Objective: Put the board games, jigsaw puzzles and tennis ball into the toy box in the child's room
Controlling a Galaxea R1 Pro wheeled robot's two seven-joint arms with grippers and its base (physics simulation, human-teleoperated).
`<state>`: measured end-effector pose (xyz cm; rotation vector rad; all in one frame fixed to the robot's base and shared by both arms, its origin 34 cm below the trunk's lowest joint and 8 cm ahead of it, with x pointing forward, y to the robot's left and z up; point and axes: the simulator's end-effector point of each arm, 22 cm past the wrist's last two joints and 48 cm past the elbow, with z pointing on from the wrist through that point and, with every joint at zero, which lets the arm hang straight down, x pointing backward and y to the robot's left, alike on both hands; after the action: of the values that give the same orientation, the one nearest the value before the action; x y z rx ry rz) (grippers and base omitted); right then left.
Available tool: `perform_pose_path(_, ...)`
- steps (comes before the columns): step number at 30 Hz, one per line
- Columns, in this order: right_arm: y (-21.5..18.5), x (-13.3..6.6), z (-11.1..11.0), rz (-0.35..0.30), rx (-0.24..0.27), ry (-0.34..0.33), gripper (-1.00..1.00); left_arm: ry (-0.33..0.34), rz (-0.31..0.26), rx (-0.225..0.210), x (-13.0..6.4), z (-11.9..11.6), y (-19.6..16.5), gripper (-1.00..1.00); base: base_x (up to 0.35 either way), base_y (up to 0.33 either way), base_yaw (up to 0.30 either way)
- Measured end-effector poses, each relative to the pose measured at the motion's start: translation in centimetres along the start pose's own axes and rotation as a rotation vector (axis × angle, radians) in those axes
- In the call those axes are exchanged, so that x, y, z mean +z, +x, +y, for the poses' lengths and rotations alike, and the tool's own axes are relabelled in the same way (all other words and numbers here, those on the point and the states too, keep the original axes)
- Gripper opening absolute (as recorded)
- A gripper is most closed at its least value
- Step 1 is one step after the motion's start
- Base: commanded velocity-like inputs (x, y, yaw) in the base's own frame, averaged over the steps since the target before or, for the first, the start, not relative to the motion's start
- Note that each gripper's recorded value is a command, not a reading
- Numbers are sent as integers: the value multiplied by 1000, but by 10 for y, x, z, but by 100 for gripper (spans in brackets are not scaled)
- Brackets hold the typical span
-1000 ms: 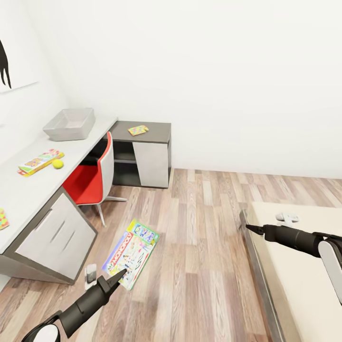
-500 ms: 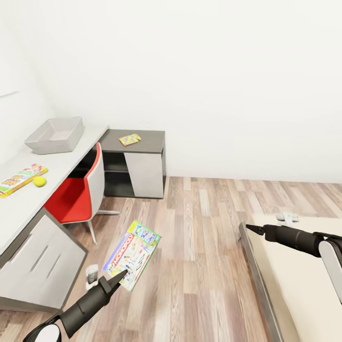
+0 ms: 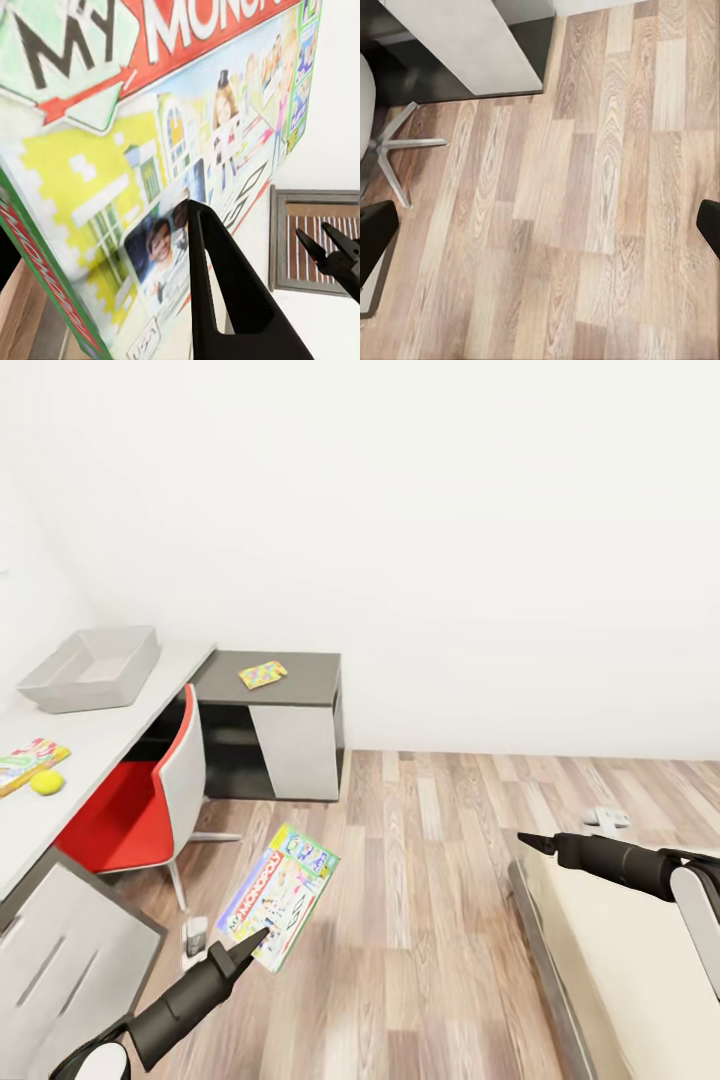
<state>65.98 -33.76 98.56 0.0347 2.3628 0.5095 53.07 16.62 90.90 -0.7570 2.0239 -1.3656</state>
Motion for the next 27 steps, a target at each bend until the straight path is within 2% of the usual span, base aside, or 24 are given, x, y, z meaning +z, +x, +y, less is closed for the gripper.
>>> perform_pose_path(27, -13, -13, 5, -31, -14, -2, 100, 15, -14, 27, -2, -11, -5, -100, 335, 0, -16)
